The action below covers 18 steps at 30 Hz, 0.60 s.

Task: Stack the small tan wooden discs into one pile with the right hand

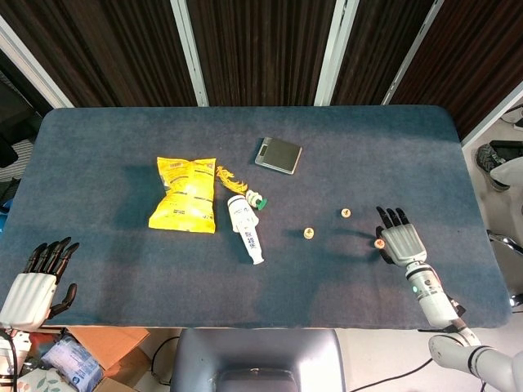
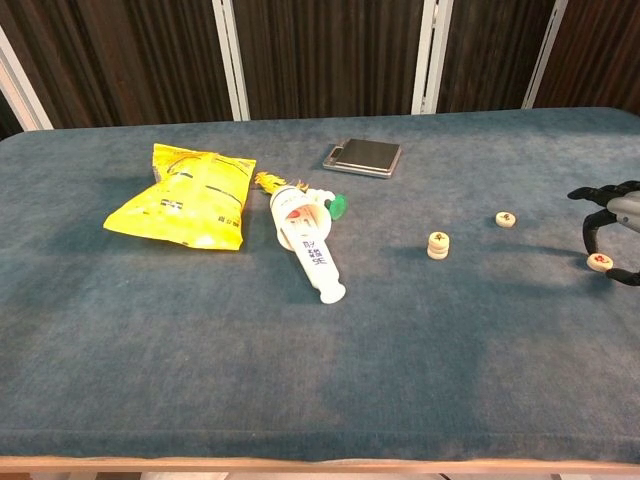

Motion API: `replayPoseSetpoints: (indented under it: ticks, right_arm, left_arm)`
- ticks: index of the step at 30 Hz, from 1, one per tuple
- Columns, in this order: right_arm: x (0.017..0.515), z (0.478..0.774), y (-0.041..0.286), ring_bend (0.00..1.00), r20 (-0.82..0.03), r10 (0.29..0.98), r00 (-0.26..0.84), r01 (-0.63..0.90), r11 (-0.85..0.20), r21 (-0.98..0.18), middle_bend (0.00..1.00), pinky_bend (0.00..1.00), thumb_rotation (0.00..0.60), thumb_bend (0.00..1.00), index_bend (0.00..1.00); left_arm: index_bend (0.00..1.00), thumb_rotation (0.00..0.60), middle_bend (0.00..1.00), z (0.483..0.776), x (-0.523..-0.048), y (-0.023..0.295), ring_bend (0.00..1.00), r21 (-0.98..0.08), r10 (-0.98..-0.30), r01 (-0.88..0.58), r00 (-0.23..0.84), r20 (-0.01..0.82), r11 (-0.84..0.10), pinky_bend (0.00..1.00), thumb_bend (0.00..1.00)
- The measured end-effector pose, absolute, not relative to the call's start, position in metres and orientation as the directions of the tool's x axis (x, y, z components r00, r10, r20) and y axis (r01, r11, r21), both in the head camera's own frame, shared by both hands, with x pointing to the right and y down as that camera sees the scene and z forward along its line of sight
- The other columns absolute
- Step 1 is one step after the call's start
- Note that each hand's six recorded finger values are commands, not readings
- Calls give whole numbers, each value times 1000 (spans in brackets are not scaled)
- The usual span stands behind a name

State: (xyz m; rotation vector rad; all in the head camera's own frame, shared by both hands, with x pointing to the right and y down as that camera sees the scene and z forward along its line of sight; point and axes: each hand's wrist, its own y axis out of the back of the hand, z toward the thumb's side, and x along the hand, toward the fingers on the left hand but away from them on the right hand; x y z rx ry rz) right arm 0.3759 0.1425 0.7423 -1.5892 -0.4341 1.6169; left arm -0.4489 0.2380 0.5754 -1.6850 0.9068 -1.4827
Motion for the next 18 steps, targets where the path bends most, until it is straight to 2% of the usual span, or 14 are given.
replayPoseSetpoints:
  ticks: [10,18]
  right_arm:
    - [372,742,141,0,-663,738,124,-281,-615,-737,19,0,600,476,636]
    - [340,724,126,0,-604,771,201,-203,-571,-796,30,0,600,477,640]
  left_arm:
    - [0,600,0,576,-449,238,0,-861,-860,-51,97,501,-507,38,508]
    - [0,600,0,578,-447,237,0,-859,-858,-48,99,503,-509,38,508]
